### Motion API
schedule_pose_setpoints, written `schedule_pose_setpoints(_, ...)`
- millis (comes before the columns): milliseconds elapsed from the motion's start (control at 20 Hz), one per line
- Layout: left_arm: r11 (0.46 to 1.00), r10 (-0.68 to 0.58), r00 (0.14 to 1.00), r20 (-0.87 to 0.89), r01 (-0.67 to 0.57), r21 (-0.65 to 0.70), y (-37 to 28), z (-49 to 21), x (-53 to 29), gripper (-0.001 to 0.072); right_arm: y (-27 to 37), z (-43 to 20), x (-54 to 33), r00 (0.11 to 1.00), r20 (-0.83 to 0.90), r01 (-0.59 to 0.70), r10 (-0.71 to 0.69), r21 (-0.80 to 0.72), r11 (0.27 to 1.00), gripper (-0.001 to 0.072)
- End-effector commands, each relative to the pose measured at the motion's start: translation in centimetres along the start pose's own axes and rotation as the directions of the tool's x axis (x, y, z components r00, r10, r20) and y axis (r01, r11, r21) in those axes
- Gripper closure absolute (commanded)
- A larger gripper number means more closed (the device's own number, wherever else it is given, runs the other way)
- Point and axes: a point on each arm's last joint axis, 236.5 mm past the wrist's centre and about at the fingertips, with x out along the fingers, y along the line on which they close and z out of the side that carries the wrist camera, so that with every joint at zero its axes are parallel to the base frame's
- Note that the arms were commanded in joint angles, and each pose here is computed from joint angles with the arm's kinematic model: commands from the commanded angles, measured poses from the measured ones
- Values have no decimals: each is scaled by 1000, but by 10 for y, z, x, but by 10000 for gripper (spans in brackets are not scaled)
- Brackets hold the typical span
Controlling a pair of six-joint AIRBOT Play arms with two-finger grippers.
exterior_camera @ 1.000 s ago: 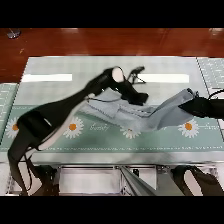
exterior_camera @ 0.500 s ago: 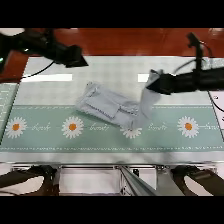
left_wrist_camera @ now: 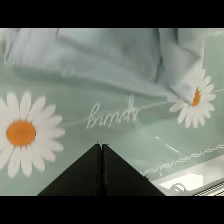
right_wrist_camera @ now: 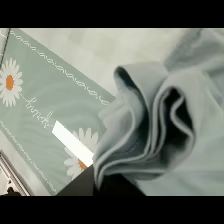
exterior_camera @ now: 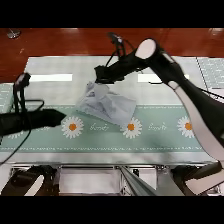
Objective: Fold the shirts.
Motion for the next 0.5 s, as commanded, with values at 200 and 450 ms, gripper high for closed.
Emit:
schedule_pose_setpoints(200,991,33,997,65,-24,-130,26,-32,17,689,-2,20,74,995,-2,-96,97,87,992,129)
schedule_pose_setpoints(450,985,58,996,63,-47,-167,38,-19,36,688,-43,43,-52,995,-5,-103,104,117,988,88)
